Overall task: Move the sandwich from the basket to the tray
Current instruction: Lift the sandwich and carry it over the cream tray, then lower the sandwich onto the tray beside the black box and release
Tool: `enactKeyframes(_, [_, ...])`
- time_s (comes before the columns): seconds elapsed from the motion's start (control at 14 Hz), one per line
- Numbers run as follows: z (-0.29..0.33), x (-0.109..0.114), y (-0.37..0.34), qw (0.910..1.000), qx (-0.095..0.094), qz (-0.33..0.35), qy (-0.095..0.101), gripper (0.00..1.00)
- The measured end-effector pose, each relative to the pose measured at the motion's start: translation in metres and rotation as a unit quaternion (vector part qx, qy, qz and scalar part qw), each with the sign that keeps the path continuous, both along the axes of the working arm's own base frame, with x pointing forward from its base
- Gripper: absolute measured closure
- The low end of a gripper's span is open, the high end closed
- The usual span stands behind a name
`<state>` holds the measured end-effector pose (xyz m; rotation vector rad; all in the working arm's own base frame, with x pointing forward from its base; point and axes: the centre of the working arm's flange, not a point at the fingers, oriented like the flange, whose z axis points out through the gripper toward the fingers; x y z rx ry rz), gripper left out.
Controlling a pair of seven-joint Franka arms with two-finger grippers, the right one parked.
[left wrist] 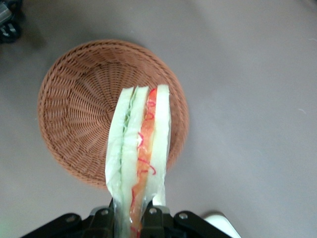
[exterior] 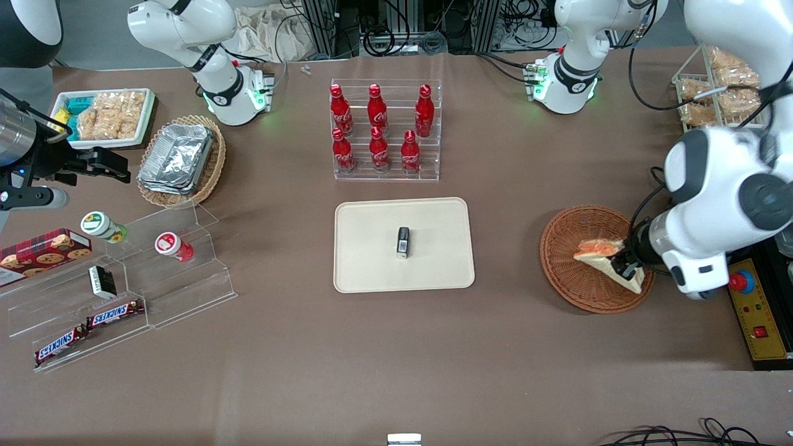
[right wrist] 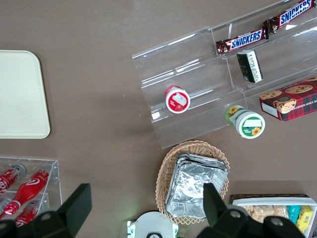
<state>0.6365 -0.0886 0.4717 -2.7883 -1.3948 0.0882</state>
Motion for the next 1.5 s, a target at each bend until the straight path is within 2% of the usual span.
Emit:
enactKeyframes(0.14, [0.05, -0.004, -0.046, 0.9964, -0.017, -0.081, -0.019, 0.81])
enactKeyframes(0.21, [0.064, -0.008, -0.073, 0.9906, -0.027, -0.131, -0.03, 0.81])
enactKeyframes(0.29, [0.069, -0.014, -0.102, 0.9824, -0.038, -0.18, -0.035, 0.81])
enactKeyframes(0.43, [0.055, -0.024, -0.163, 0.9629, -0.062, -0.26, -0.033, 0.81])
enactKeyframes(0.5, [0.039, -0.028, -0.19, 0.9532, -0.066, -0.293, -0.03, 0.81])
enactKeyframes(0.57, [0.015, -0.033, -0.22, 0.9414, -0.06, -0.331, -0.02, 0.81])
enactKeyframes(0.71, [-0.042, -0.051, -0.279, 0.92, -0.033, -0.39, 0.007, 0.81])
enactKeyframes(0.86, [-0.096, -0.066, -0.318, 0.9048, -0.025, -0.424, 0.03, 0.81])
enactKeyframes(1.07, [-0.16, -0.077, -0.341, 0.8927, -0.034, -0.446, 0.054, 0.81])
enactKeyframes(1.21, [-0.197, -0.08, -0.345, 0.8876, -0.038, -0.455, 0.062, 0.81])
enactKeyframes(1.5, [-0.234, -0.08, -0.341, 0.8776, -0.023, -0.473, 0.074, 0.81])
